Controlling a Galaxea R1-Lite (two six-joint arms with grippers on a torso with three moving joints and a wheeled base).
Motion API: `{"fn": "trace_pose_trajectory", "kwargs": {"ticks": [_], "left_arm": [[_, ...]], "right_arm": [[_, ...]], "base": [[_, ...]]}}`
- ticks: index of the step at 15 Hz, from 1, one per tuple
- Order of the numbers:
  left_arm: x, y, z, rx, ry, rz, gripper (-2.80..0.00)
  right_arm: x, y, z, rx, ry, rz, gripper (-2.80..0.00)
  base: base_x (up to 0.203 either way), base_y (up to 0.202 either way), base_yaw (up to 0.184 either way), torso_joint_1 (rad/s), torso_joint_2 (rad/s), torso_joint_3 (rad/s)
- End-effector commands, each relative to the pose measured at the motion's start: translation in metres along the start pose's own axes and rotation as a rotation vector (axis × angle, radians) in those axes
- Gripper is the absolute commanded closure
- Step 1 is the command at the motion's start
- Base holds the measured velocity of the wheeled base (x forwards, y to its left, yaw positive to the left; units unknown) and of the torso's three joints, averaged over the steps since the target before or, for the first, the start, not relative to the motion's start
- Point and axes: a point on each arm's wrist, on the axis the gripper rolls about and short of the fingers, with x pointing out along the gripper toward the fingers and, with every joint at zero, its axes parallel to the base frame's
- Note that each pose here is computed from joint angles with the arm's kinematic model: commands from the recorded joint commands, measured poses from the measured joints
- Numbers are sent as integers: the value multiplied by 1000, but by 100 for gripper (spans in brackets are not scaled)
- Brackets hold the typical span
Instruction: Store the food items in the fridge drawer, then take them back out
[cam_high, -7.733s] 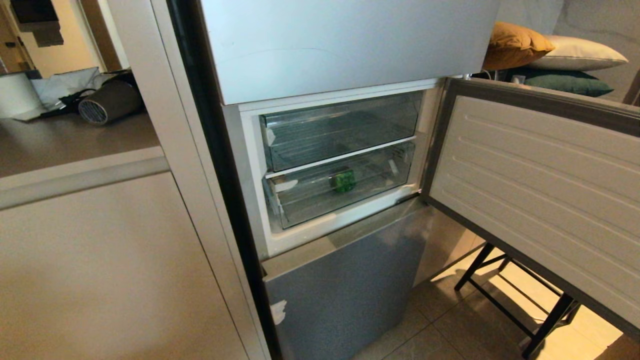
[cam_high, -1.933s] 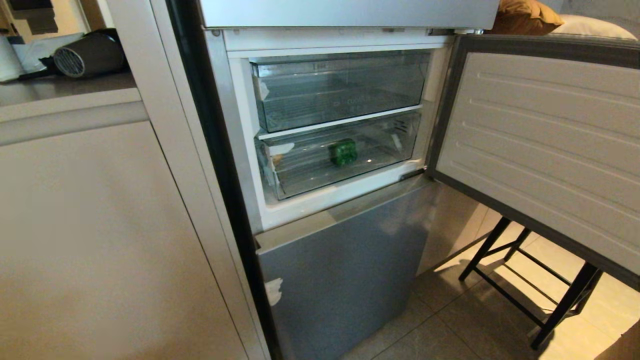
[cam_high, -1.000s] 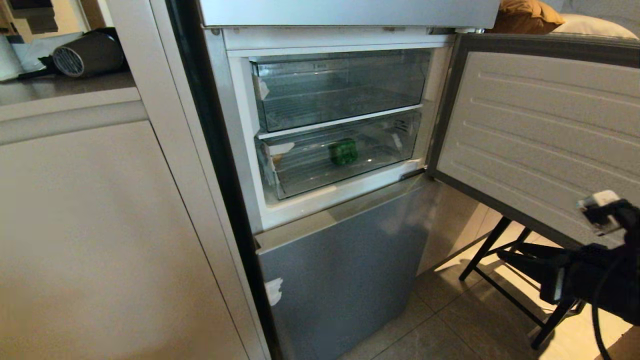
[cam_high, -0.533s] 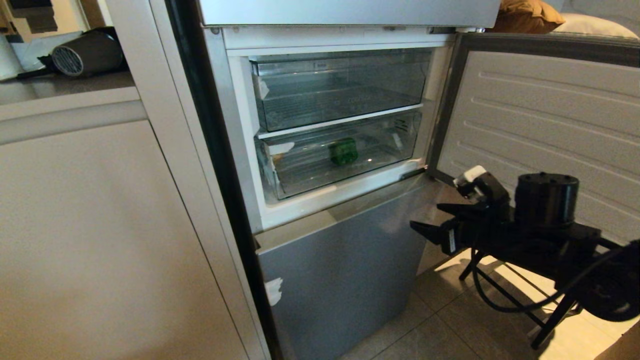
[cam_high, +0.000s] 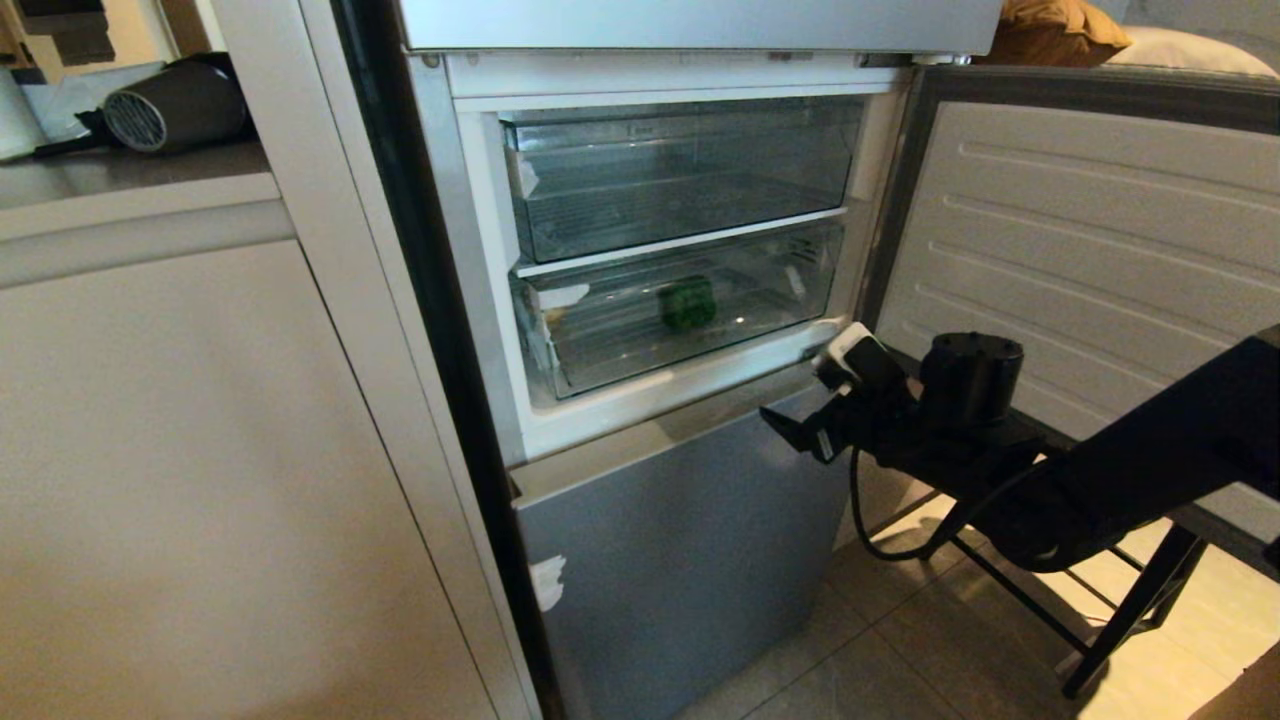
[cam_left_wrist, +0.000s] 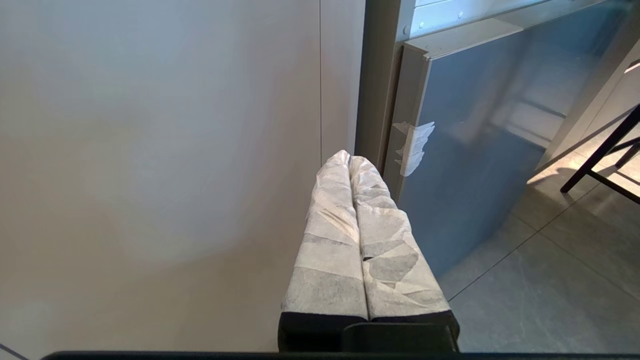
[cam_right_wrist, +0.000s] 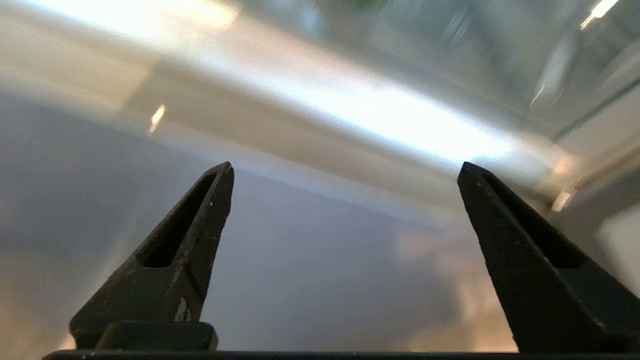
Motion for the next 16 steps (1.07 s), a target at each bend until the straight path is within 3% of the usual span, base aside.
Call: {"fn": "trace_pose_trajectory", "kwargs": {"ticks": [1, 4, 16], "left_arm": [[1, 0, -3, 0, 10, 0, 0], [1, 0, -3, -1, 10, 0, 0], [1, 0, -3, 0, 10, 0, 0]], "right_arm": [[17, 4, -13, -24, -71, -35, -280], [26, -4, -2, -84, -150, -75, -280], [87, -23, 13, -140, -368, -205, -280]], "base": [[0, 0, 0, 0, 0, 0], [0, 0, 0, 0, 0, 0], [0, 0, 0, 0, 0, 0]]}}
